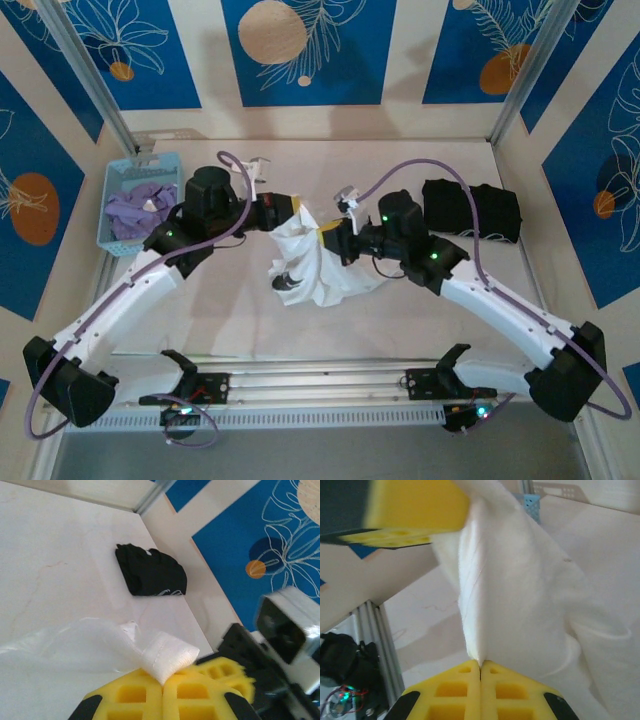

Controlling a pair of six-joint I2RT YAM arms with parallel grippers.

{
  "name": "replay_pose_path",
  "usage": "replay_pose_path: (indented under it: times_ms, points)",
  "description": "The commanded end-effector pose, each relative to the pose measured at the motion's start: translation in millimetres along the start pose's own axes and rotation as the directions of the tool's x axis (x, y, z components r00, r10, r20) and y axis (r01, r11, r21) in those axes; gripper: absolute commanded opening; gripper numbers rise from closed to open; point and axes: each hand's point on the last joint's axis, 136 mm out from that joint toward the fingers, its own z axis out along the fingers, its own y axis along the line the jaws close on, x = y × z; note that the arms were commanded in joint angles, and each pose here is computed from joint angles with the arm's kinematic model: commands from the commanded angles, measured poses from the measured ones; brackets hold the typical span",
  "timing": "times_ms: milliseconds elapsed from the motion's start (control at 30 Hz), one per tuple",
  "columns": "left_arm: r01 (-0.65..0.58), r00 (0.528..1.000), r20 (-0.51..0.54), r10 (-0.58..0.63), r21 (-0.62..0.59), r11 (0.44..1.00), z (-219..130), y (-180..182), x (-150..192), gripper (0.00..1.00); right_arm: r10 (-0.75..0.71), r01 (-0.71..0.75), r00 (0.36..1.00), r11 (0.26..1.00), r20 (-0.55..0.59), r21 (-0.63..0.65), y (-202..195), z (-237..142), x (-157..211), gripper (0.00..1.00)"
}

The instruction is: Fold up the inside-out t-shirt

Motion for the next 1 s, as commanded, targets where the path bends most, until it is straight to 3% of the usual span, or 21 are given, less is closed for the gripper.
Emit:
replay_pose_path:
  times_ms: [0, 167, 267, 467, 633, 800, 967]
  points:
    - [-0.016, 1.000, 0.021, 0.018, -0.087, 0.996, -4, 27, -4, 0.00, 0.029, -0.023, 0.999, 0.977, 0.026, -0.213, 28, -14, -6, 0.00]
    - [-0.082, 0.997, -0.028, 0.078, -0.246, 0.966, -2, 65, 7, 0.04, 0.117, -0.098, 0.992, 0.949, 0.045, -0.300, 22, -19, -18, 0.00]
    - [-0.098, 0.995, -0.062, 0.084, -0.257, 0.961, 0, 72, 18, 0.09, 0.147, -0.126, 0.988, 0.942, 0.043, -0.310, 18, -13, -23, 0.00]
    - [-0.121, 0.990, -0.100, 0.096, -0.277, 0.953, 2, 81, 38, 0.32, 0.205, -0.184, 0.978, 0.937, 0.041, -0.296, 6, -3, -26, 0.00]
    - [-0.170, 0.981, -0.144, 0.127, -0.335, 0.927, 8, 94, 47, 0.43, 0.212, -0.190, 0.976, 0.935, 0.042, -0.300, 6, 0, -27, 0.00]
    - [-0.196, 0.977, -0.147, 0.154, -0.339, 0.920, 19, 95, 39, 0.36, 0.211, -0.193, 0.977, 0.936, 0.030, -0.294, 5, 3, -25, 0.00]
    - [-0.219, 0.971, -0.159, 0.176, -0.316, 0.923, 31, 89, 27, 0.04, 0.159, -0.152, 0.987, 0.969, 0.023, -0.196, -5, 4, -17, 0.00]
